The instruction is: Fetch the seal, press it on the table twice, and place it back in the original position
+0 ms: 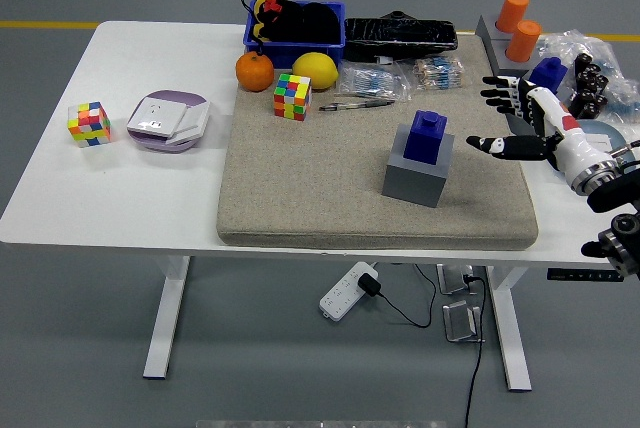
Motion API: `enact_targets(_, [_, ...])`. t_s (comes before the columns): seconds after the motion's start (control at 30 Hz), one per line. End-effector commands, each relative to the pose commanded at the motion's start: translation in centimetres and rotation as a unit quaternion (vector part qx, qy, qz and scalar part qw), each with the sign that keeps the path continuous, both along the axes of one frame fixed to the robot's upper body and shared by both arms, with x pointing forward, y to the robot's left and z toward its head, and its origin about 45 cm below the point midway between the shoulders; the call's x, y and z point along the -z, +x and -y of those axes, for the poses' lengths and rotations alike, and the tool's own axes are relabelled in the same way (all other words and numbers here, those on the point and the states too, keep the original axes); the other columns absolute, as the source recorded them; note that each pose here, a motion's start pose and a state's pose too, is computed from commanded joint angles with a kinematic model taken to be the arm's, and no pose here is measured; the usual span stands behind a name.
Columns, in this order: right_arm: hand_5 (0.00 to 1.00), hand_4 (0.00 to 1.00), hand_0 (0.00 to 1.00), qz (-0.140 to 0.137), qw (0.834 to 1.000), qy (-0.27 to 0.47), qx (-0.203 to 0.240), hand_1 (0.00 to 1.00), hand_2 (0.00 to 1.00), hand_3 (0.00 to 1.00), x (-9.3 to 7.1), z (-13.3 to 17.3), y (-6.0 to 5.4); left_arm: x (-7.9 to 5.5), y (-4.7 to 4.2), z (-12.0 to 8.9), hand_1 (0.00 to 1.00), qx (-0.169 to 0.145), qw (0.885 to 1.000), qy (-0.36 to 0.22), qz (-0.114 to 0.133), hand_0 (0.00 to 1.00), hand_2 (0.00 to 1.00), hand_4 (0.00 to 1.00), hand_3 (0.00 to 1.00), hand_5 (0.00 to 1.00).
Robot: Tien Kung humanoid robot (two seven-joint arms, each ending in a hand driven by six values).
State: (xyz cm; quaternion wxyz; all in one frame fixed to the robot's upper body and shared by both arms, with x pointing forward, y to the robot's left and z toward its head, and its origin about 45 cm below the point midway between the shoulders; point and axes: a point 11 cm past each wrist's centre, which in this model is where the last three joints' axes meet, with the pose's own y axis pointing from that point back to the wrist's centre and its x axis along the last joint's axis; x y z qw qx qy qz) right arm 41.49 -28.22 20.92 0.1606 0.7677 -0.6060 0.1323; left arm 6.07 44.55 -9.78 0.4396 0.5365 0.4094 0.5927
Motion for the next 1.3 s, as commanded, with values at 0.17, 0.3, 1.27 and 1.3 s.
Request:
enact_targets(0.17, [0.020,0.973,0.861,-0.002,1.000,0.000,-0.010,0.818,0.805,0.828,0.2,-1.0,0.3,0.0,-0.06,0.1,0.692,0.000,1.000,0.000,0.000,0.718,0.683,0.632,0.716,0.238])
enact_targets(0.3, [0.025,0.995,0.871,-0.005,1.000,0.001,-0.016,0.855,0.840,0.860,0.5,-1.6,0.5,0.0,-0.06,0.1,0.691,0.000,1.000,-0.001,-0.001,0.718,0.683,0.633,0.716,0.238])
enact_targets(1.27, [0.002,0.885,0.779,-0.002,1.000,-0.005,-0.030,0.739,0.724,0.749,3.0,-5.0,0.7,0.2,0.14,0.6,0.691,0.007,1.000,-0.005,-0.001,0.718,0.683,0.637,0.716,0.239])
enact_targets(1.3, [0.002,0.885,0.779,-0.002,0.999,-0.007,-0.031,0.739,0.724,0.749,3.1,-5.1,0.7,0.2,0.13,0.6,0.691,0.007,1.000,-0.005,-0.002,0.718,0.683,0.637,0.716,0.239])
